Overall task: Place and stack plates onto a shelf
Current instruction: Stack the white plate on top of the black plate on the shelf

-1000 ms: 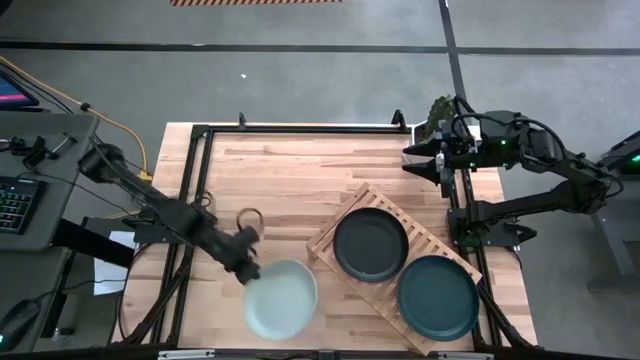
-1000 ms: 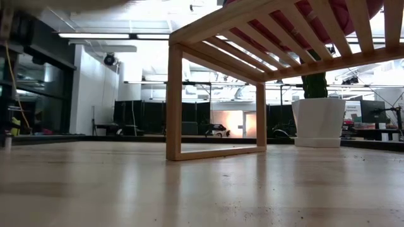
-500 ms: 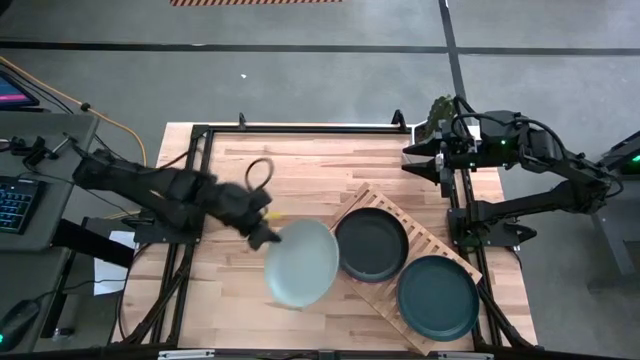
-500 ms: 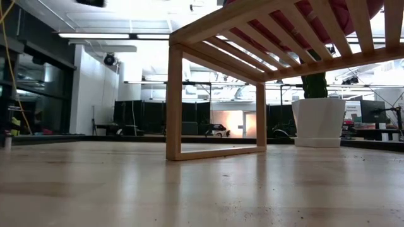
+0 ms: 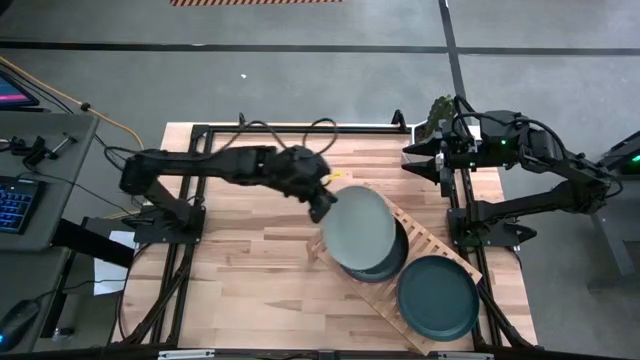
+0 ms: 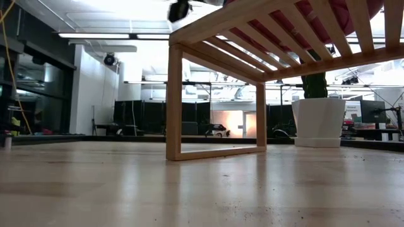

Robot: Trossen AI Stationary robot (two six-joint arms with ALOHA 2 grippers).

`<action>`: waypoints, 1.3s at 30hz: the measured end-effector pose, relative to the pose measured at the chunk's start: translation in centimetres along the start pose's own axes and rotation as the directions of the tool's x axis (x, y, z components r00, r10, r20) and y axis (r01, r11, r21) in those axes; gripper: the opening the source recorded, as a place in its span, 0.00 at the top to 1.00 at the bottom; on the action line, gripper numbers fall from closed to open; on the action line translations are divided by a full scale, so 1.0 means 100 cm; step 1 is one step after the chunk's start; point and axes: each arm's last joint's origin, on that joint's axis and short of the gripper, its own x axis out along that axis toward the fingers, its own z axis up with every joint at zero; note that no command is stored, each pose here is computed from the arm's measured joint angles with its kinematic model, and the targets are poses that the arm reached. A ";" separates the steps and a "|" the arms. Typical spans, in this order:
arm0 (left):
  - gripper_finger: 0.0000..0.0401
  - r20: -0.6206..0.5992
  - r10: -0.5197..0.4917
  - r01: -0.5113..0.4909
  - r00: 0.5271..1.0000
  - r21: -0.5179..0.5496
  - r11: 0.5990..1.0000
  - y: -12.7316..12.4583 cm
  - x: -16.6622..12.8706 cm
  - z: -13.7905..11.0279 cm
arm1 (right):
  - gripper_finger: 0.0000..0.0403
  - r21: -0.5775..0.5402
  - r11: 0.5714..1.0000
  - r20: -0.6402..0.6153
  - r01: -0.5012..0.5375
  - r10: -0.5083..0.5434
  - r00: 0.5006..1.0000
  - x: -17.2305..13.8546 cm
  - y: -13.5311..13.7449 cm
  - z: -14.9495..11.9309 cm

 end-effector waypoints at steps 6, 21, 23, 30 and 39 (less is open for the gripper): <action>1.00 0.059 -0.039 0.037 0.998 0.035 0.999 -0.006 0.034 0.010 | 0.46 0.000 1.000 0.000 0.000 0.000 1.000 0.000 0.000 0.000; 0.99 0.009 -0.025 0.025 1.000 0.041 0.999 -0.015 0.046 -0.003 | 0.46 -0.008 1.000 0.000 0.001 -0.001 1.000 0.000 0.000 0.000; 0.98 0.001 -0.012 0.012 1.000 0.048 0.999 -0.017 0.046 -0.007 | 0.46 -0.008 1.000 0.000 0.001 -0.001 1.000 0.000 0.000 0.000; 0.96 0.001 0.059 -0.059 0.998 0.075 0.995 -0.018 0.052 -0.013 | 0.46 -0.008 1.000 0.000 0.001 -0.001 1.000 0.000 0.000 0.000; 0.96 -0.001 0.070 -0.069 0.998 0.083 0.994 -0.017 0.054 -0.014 | 0.46 -0.008 1.000 0.000 0.001 -0.001 1.000 0.000 0.000 0.000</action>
